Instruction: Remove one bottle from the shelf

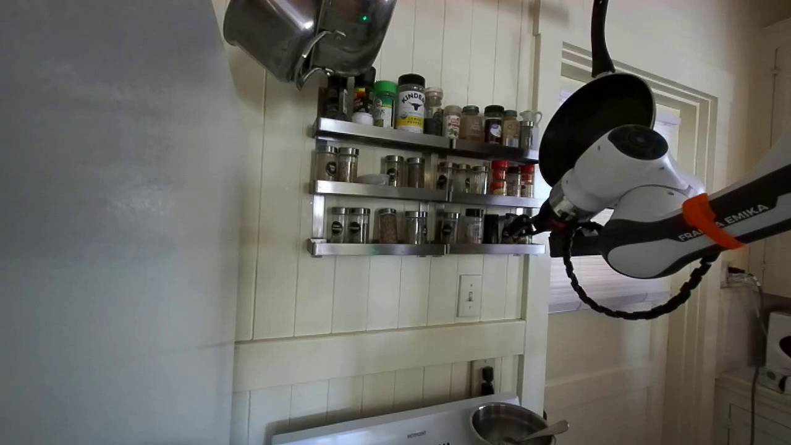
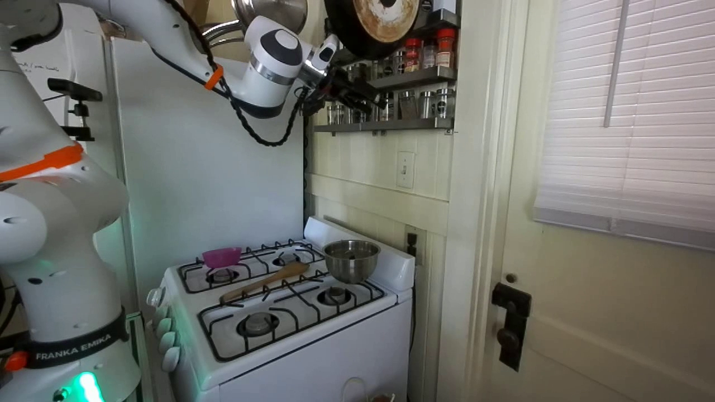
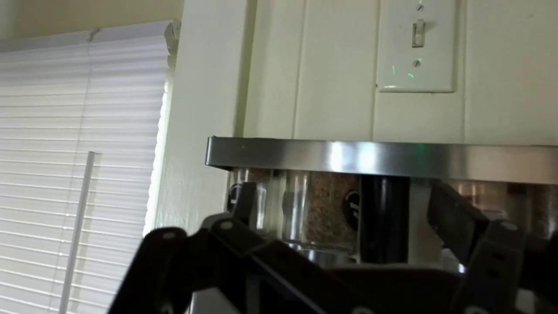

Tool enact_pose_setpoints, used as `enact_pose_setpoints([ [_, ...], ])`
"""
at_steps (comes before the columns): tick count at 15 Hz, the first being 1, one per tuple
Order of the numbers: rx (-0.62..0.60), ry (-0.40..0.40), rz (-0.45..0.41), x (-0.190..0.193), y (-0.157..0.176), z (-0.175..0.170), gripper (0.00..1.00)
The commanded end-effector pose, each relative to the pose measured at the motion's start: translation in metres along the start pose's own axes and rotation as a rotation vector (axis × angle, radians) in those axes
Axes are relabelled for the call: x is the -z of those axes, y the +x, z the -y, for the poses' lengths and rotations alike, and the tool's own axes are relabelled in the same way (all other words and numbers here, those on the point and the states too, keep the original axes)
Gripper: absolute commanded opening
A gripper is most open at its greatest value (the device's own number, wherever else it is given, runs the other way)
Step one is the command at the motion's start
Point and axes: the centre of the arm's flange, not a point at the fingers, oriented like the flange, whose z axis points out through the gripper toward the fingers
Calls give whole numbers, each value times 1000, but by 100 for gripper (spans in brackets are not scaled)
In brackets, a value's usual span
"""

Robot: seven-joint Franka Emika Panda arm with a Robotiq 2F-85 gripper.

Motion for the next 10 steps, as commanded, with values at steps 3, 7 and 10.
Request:
enact_pose_setpoints([
  [3,-8,-12,-39,-4,5,0,100],
  [7,-1,-45,-102,-9,27,-4,100],
  [10,-3,-41,-108,-17,36,-6,100],
])
